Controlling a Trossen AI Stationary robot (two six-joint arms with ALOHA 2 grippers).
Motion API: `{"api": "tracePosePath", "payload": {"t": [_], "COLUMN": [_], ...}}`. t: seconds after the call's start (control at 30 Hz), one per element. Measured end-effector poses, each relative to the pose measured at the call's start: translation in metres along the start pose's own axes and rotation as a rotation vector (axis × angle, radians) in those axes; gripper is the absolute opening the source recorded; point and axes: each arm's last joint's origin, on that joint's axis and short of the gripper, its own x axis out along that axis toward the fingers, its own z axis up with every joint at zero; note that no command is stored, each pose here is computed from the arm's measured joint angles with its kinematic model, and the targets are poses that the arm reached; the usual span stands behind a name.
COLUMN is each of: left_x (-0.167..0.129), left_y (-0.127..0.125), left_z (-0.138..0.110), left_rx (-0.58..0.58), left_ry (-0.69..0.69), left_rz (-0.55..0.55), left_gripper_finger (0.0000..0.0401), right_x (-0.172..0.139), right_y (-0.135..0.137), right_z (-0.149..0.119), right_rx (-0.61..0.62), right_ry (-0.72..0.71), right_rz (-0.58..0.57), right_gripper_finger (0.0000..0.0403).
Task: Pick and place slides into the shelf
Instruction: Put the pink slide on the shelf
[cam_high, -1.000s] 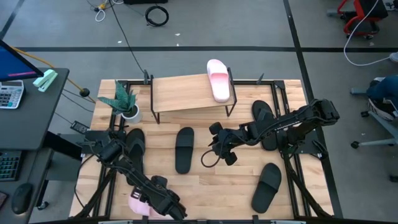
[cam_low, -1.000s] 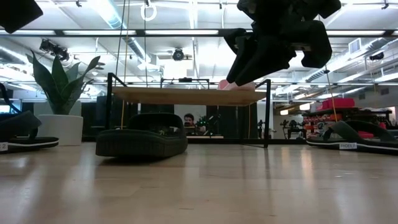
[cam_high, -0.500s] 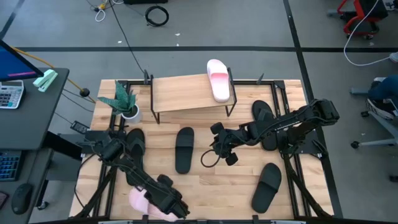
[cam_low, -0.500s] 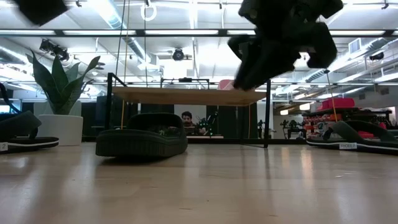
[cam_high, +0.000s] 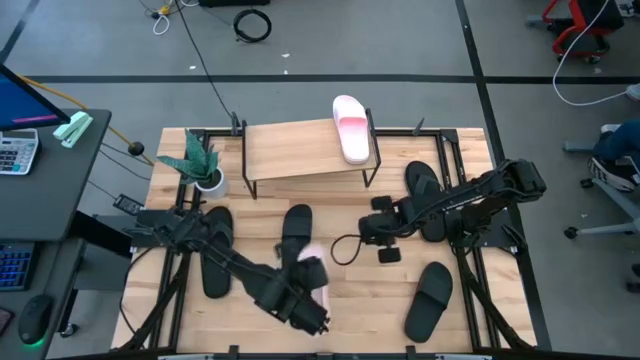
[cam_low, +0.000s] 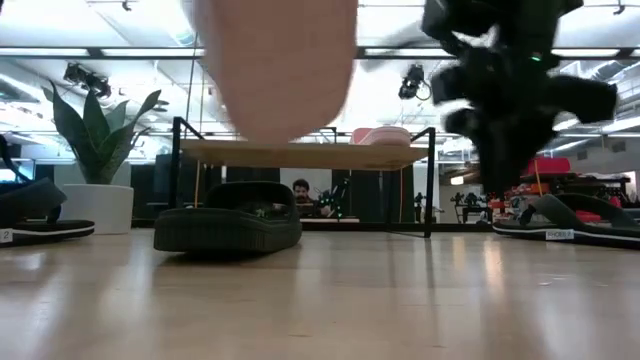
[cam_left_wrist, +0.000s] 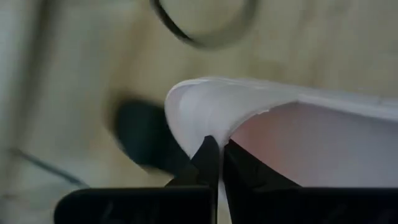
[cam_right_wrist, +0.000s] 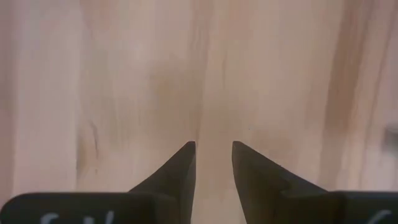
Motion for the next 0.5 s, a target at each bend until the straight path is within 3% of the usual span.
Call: {"api": "tracePosePath", "payload": {"t": [0.13,0.23,0.5], "left_x": [0.015,0.034,0.099], "left_y": [0.027,0.056,0.166], "left_z": [0.022,0.04,0.079], "left_rx": [0.254,0.369,0.325], "left_ry": [-0.141,-0.134,0.086], "left_rz": [0.287,0.476,0.637], "left_gripper_finger": [0.0009,0.0009,0.0009], "right_x": [0.003,0.004,-0.013], "right_y": [0.007,0.013,0.024], "right_z": [-0.02,-0.03,-0.043], "right_rx": [0.108,0.128,0.179], "right_ry": [0.106,0.114,0.043], "right_rz": [-0.139,-0.226,-0.269], "right_gripper_finger": [0.011,0.011,0.011]}}
